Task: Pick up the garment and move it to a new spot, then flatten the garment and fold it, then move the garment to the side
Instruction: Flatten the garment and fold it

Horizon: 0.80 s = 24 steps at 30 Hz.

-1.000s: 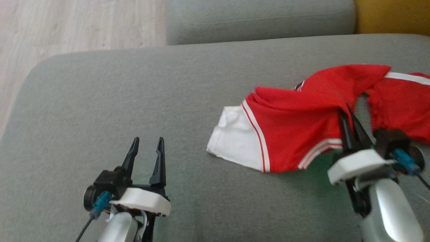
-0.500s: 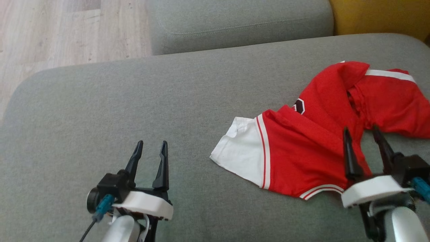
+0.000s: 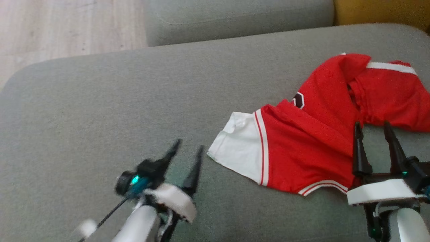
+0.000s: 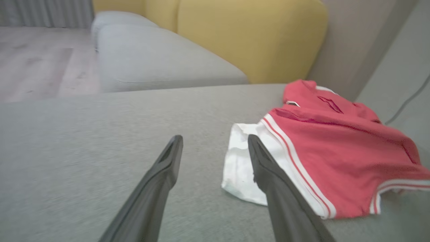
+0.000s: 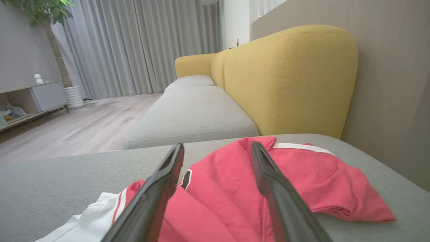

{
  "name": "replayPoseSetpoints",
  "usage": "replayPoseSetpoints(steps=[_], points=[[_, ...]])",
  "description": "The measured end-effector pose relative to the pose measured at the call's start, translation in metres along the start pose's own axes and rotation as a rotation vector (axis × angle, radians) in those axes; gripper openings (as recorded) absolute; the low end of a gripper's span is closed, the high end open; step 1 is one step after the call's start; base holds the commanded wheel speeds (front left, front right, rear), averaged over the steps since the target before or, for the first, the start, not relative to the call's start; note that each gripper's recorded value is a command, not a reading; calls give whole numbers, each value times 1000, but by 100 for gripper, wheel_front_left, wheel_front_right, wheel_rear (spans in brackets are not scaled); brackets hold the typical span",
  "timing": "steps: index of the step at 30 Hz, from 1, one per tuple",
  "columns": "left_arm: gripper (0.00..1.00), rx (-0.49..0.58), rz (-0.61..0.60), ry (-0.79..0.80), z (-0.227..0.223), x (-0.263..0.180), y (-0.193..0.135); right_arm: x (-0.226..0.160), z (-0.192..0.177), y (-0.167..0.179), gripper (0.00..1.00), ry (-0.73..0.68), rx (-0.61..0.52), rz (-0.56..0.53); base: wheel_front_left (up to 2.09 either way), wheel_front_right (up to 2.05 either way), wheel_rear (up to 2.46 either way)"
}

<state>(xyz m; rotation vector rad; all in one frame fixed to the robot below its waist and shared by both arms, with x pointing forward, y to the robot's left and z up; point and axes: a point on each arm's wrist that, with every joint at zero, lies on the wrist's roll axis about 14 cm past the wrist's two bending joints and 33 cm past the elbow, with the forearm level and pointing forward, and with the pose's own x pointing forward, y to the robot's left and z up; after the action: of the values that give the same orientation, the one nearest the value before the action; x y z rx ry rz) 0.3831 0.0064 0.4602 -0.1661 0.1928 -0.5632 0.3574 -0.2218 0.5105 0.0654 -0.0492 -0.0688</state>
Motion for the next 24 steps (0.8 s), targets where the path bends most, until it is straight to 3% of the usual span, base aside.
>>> replayPoseSetpoints(steps=[3, 7, 10, 24], points=[[100, 34, -104, 141, -21, 13, -25, -2, -4, -7, 100, 11, -3, -21, 0, 0, 0], [100, 20, -157, 268, -45, 22, -37, -4, -9, -13, 100, 20, 2, -43, 0, 0, 0], [100, -9, -165, 320, -58, 29, -37, -3, -8, -21, 100, 15, 2, -68, 0, 0, 0], [100, 45, -153, 494, -92, 63, -27, -12, -15, -50, 100, 28, 8, -164, 0, 0, 0]])
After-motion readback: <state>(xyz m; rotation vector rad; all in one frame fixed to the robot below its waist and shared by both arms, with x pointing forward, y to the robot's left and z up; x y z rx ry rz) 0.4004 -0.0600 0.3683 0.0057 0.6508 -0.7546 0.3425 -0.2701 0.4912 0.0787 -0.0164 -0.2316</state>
